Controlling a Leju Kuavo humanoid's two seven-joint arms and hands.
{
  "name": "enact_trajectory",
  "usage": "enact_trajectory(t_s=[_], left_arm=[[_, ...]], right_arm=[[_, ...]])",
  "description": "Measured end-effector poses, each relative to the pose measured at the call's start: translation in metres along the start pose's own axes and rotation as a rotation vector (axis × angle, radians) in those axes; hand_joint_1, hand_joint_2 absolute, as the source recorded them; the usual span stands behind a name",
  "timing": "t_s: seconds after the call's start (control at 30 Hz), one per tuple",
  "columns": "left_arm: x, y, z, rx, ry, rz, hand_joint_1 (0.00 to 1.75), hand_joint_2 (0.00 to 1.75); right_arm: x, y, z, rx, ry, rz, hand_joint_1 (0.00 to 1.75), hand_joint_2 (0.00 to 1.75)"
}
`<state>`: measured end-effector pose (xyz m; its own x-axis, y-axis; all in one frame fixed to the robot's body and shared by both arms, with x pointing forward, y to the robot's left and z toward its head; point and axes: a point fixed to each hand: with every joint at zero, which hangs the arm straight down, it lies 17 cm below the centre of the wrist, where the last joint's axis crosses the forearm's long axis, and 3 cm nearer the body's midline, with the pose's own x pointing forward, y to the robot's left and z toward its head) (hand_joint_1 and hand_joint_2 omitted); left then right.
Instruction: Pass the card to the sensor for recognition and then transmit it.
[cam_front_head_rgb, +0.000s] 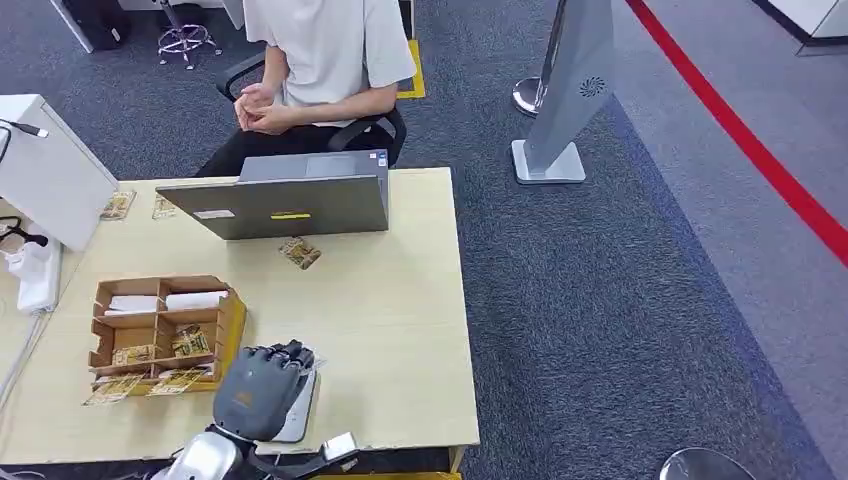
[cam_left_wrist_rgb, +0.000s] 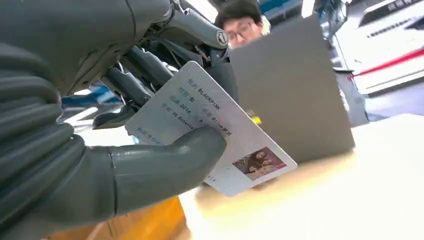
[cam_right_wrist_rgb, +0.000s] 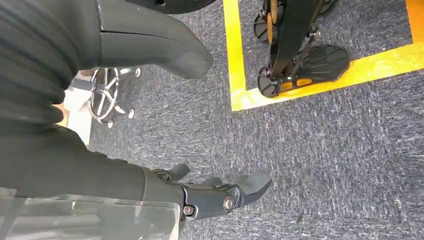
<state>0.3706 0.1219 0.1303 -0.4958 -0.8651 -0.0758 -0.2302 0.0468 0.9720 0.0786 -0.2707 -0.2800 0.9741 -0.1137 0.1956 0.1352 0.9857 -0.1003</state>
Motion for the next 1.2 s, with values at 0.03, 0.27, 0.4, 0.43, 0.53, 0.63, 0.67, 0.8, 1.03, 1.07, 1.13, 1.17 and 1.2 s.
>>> enact_trajectory(t_s=[0.03,0.27,0.4,0.43,0.53,0.63,0.67,0.8,1.03,1.07,1.13,1.17,1.2], left_arm=[[0.003,-0.004,0.001,-0.010,0.000,0.007,1.75,1.75],[0.013,-0.021,0.004,-0.061,0.007,0.037,1.75,1.75],[0.013,-0.026,0.004,-0.073,0.030,0.044,1.75,1.75],[0.012,-0.027,0.005,-0.074,0.037,0.044,1.75,1.75],[0.009,-0.028,0.005,-0.082,0.059,0.043,1.75,1.75],[0.007,-0.029,0.006,-0.086,0.075,0.043,1.75,1.75],[0.007,-0.029,0.006,-0.086,0.075,0.043,1.75,1.75],[0.006,-0.029,0.006,-0.086,0.077,0.043,1.75,1.75],[-0.027,-0.027,0.013,-0.087,0.211,0.004,1.75,1.75],[-0.031,-0.027,0.014,-0.088,0.219,-0.002,1.75,1.75],[-0.035,-0.025,0.015,-0.086,0.233,-0.011,1.75,1.75],[-0.037,-0.025,0.016,-0.086,0.241,-0.015,1.75,1.75],[-0.038,-0.025,0.017,-0.087,0.249,-0.020,1.75,1.75]], right_arm=[[-0.001,0.000,0.000,-0.002,0.004,-0.001,0.00,1.75],[-0.003,-0.002,0.000,-0.009,0.017,-0.006,0.00,1.75],[-0.004,-0.002,0.000,-0.012,0.023,-0.011,0.00,1.75],[-0.004,-0.003,0.000,-0.013,0.025,-0.012,0.00,1.75],[-0.005,-0.003,0.000,-0.017,0.032,-0.018,0.00,1.75],[-0.006,-0.004,0.000,-0.021,0.035,-0.022,0.00,1.75],[-0.006,-0.004,0.000,-0.021,0.035,-0.024,0.00,1.75],[-0.006,-0.004,-0.001,-0.022,0.035,-0.026,0.00,1.75],[-0.006,-0.006,-0.001,-0.034,0.039,-0.038,0.00,1.75],[-0.006,-0.006,-0.001,-0.034,0.039,-0.038,0.00,1.75],[-0.006,-0.006,-0.001,-0.034,0.039,-0.038,0.00,1.75],[-0.006,-0.006,-0.001,-0.034,0.038,-0.038,0.00,1.75],[-0.005,-0.006,-0.001,-0.034,0.037,-0.038,0.00,1.75]])
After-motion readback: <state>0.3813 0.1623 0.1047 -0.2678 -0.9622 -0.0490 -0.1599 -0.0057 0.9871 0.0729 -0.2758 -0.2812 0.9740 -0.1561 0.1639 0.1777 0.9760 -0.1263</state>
